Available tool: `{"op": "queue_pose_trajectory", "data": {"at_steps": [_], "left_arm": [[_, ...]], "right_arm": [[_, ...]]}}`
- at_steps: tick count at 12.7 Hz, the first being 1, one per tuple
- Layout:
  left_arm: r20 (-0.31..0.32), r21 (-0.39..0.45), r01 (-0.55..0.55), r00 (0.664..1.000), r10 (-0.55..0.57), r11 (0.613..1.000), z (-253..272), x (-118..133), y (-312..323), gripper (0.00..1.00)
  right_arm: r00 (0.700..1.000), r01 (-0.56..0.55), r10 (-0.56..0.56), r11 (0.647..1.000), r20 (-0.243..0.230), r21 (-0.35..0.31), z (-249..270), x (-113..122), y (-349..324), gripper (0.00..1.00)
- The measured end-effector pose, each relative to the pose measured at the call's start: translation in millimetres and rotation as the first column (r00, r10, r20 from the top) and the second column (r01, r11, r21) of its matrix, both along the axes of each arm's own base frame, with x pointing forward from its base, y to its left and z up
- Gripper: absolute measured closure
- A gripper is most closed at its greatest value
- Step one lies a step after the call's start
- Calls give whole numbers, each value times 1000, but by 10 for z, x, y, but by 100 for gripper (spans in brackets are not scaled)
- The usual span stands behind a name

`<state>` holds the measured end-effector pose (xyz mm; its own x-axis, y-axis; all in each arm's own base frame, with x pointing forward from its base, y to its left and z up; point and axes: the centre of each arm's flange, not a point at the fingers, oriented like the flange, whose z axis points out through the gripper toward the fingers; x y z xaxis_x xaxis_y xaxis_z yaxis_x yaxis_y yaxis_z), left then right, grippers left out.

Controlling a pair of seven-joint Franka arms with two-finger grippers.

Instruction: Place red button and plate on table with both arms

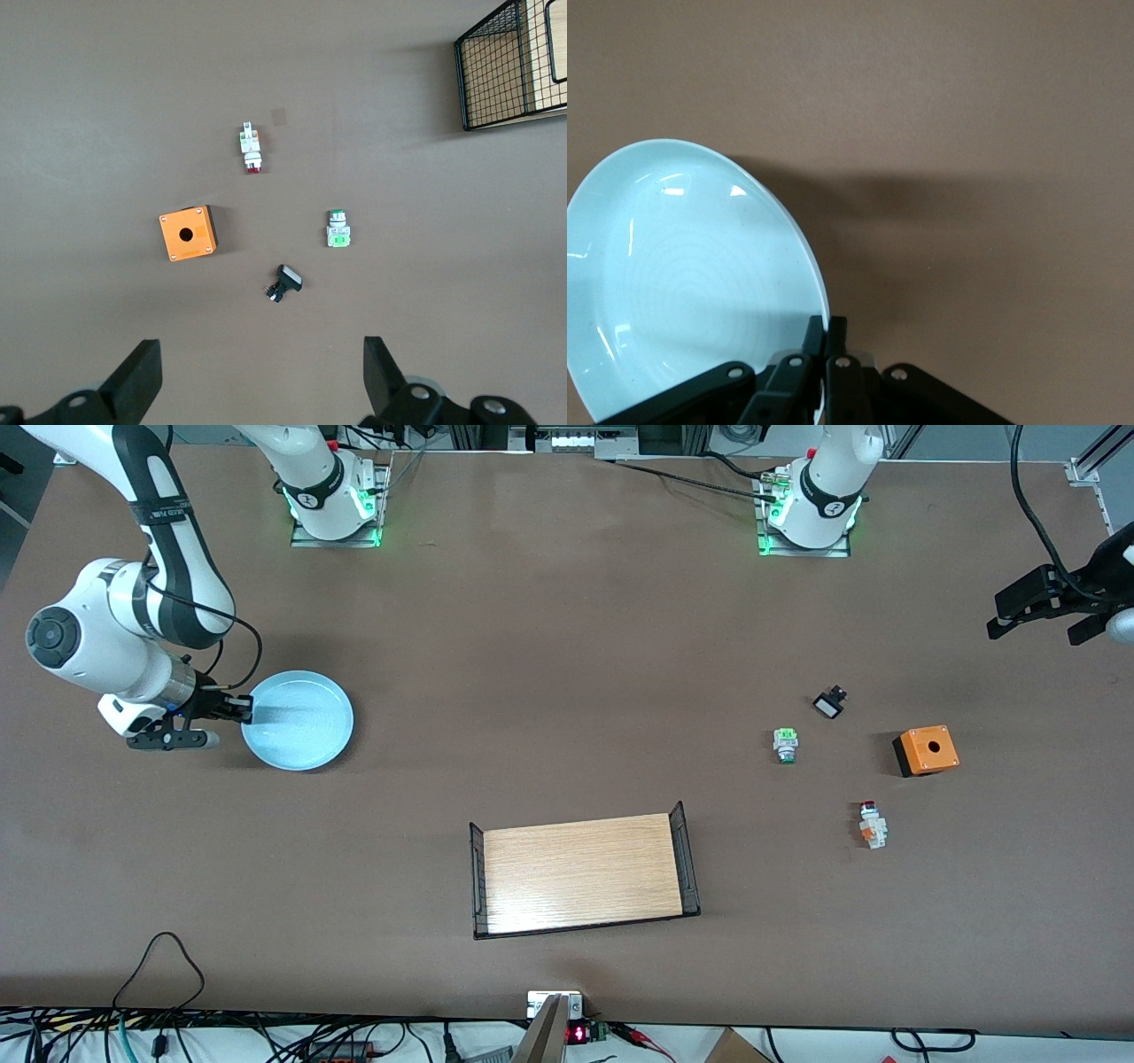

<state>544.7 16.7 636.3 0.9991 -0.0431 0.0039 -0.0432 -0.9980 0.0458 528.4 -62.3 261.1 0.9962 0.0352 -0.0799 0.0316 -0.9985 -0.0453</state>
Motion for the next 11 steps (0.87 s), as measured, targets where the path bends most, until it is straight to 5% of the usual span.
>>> {"op": "queue_pose_trajectory", "data": {"at_steps": [3, 11], "left_arm": [[-1, 0, 0, 1000, 0, 1000, -4, 0, 0, 0], [-2, 0, 1, 1000, -1, 1000, -8, 0, -7, 0]], "right_arm": [[1000, -1, 1, 1000, -6, 1, -113, -99, -159, 93], [999, 27, -28, 1000, 39, 14, 470, 222, 138, 10]]}}
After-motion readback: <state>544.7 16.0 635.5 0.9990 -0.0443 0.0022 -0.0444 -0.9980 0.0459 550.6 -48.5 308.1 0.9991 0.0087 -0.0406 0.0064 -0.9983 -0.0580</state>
